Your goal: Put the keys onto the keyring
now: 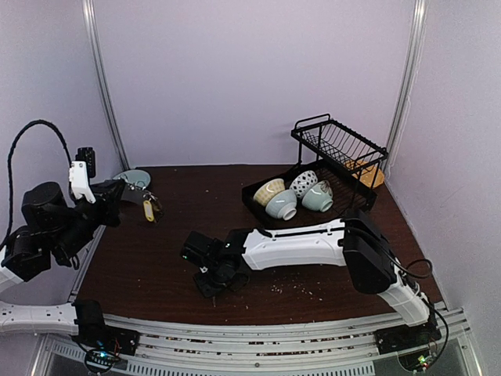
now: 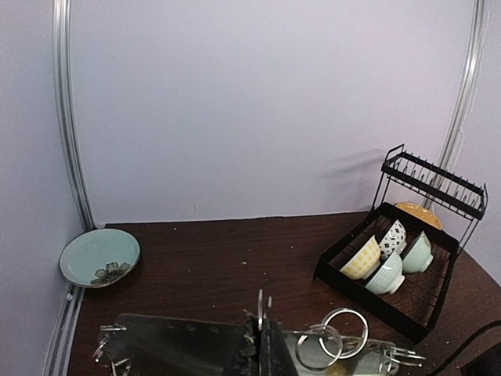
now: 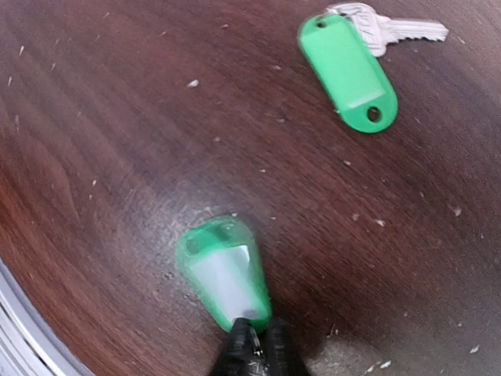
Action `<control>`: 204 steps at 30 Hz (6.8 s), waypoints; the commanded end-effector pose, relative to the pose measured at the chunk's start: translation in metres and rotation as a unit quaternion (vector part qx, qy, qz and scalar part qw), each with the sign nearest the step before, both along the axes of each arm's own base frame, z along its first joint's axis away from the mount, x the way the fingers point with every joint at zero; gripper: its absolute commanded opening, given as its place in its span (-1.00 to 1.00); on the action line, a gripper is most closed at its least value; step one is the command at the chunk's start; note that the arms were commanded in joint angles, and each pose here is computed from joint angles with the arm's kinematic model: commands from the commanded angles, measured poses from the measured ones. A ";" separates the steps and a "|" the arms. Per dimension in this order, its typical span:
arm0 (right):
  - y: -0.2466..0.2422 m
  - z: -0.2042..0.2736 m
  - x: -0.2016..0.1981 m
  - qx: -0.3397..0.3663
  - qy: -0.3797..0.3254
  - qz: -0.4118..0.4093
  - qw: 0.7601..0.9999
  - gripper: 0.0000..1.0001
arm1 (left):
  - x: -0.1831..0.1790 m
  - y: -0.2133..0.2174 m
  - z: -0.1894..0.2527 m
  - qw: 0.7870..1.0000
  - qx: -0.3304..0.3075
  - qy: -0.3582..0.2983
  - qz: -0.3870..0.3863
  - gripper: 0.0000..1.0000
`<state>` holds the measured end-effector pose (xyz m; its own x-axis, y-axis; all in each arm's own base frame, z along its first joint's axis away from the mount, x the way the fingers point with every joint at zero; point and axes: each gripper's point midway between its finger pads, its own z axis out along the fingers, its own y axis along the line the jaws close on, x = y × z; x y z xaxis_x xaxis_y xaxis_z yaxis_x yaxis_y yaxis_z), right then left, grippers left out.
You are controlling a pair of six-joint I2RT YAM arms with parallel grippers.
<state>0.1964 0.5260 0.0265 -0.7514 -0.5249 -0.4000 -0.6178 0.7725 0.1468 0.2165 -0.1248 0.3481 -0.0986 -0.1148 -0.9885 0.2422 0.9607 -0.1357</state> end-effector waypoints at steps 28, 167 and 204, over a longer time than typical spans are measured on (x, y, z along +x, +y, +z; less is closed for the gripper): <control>-0.168 0.024 -0.081 -0.134 0.026 0.350 0.927 -1.00 | 0.000 -0.121 -0.027 0.973 0.058 0.000 -0.222 -1.00; -0.170 -0.001 -0.018 0.139 -0.043 0.248 0.958 -0.89 | 0.012 -0.113 -0.034 0.981 0.072 0.015 -0.178 -1.00; -0.179 0.155 0.007 0.206 -0.136 0.142 0.959 -1.00 | -0.003 -0.158 -0.031 0.952 0.105 -0.035 -0.284 -1.00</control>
<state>0.1973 0.3576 0.1973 -0.3924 -0.4166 -0.8200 -0.8853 0.4130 0.2138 0.2155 -0.2759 0.2800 -0.1036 0.2300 -0.9677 0.7188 0.6897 0.0869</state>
